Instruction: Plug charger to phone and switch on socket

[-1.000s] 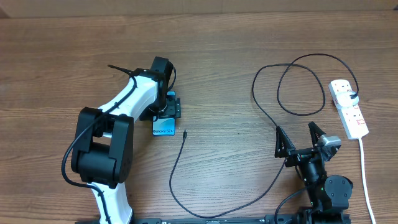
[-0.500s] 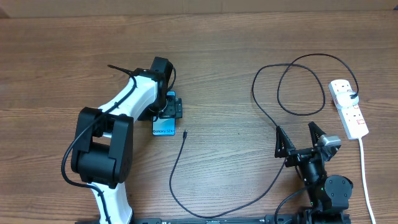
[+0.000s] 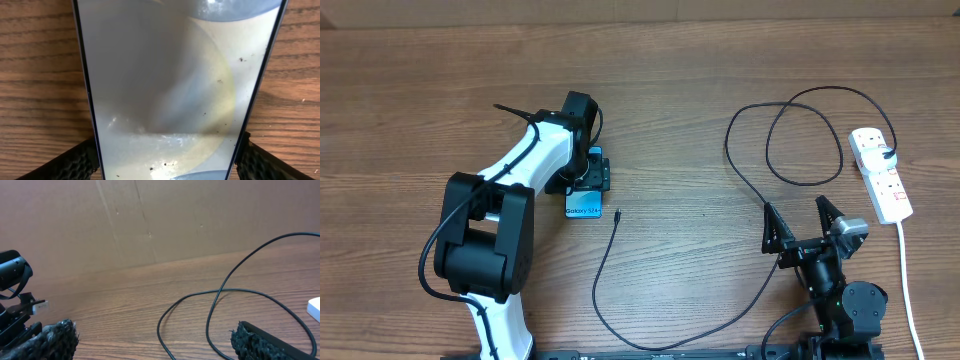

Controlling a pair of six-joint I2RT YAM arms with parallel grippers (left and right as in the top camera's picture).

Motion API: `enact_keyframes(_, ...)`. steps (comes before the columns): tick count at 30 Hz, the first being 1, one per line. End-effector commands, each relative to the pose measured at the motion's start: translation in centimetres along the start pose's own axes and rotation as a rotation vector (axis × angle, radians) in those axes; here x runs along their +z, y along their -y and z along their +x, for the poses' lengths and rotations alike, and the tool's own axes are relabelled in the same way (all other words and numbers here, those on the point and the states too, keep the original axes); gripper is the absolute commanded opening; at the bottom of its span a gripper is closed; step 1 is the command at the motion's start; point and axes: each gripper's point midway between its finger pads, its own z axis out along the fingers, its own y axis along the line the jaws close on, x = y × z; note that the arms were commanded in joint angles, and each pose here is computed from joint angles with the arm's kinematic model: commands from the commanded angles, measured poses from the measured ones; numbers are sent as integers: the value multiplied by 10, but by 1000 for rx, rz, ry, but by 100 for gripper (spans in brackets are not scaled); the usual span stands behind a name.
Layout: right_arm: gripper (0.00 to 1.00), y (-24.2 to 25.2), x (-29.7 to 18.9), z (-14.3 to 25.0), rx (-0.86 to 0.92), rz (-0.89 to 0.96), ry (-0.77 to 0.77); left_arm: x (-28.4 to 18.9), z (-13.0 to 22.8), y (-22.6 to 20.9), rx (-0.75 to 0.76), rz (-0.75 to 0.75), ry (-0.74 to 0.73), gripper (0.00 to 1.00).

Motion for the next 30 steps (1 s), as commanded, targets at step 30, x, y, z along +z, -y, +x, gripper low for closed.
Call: enact_keyframes(30,100,2,0,3,2,5,0,5,6,7,17,32,-17,83)
